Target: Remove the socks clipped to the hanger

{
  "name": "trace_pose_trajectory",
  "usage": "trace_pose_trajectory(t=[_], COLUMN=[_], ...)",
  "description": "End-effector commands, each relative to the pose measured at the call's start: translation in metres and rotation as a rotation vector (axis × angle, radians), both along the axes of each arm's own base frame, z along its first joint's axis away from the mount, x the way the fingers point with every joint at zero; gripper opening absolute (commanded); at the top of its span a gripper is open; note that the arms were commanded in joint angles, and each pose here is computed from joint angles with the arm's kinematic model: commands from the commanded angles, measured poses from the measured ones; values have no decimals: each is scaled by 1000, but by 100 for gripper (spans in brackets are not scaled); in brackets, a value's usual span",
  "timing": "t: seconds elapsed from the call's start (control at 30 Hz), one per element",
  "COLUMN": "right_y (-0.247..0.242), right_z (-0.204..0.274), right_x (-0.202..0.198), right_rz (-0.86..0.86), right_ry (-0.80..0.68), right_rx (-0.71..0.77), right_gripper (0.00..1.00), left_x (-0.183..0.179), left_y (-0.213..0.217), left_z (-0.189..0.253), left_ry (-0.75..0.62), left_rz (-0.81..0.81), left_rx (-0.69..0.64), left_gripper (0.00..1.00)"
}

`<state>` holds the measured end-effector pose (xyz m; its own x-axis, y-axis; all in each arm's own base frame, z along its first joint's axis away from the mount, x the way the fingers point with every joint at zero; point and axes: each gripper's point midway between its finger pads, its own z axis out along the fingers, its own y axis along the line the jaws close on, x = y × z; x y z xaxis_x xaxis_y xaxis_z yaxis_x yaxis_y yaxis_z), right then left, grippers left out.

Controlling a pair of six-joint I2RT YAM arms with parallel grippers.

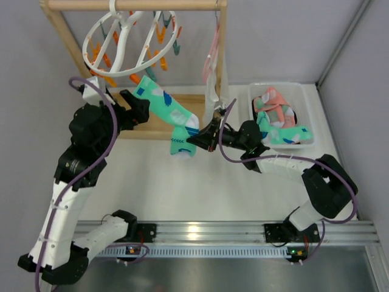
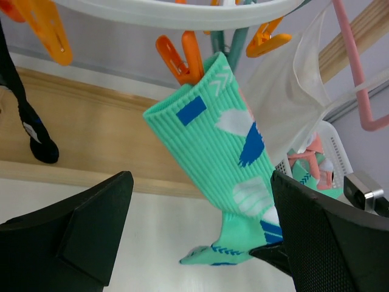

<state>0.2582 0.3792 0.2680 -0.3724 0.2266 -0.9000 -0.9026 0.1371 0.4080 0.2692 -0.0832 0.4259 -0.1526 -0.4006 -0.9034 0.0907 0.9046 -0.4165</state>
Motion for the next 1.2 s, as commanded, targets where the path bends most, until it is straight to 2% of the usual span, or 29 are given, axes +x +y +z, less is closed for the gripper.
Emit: trace_pose_trajectory(t=[0.0, 0.13, 0.5, 0.67, 0.7, 0.83, 1.17], right_y=[-17, -28, -34, -35, -36, -37, -37], right_z=[35, 45, 58, 64, 66, 72, 81], right_x=[-18, -19, -22, -26, -28, -31, -41], right_rz=[87, 124, 150, 170, 174, 184, 212], right_ry=[-33, -2, -22, -17, -19, -25, -40], right_rx=[100, 147, 148, 149, 152, 158, 161], right_gripper=[0, 0, 0, 0, 0, 0, 0], left_x=[12, 27, 68, 80, 84, 92, 98], left_y=[-10, -10, -21, -17, -18, -21, -20], left_z=[49, 58, 57, 62, 60, 54, 50], left_ry=[-133, -160, -170, -197, -199, -207, -261], left_rz=[-26, 10, 24, 20, 2, -50, -168], left_rx=[-86, -98, -90, -108, -108, -129, -196], left_gripper=[98, 98, 98, 94, 90, 84, 76])
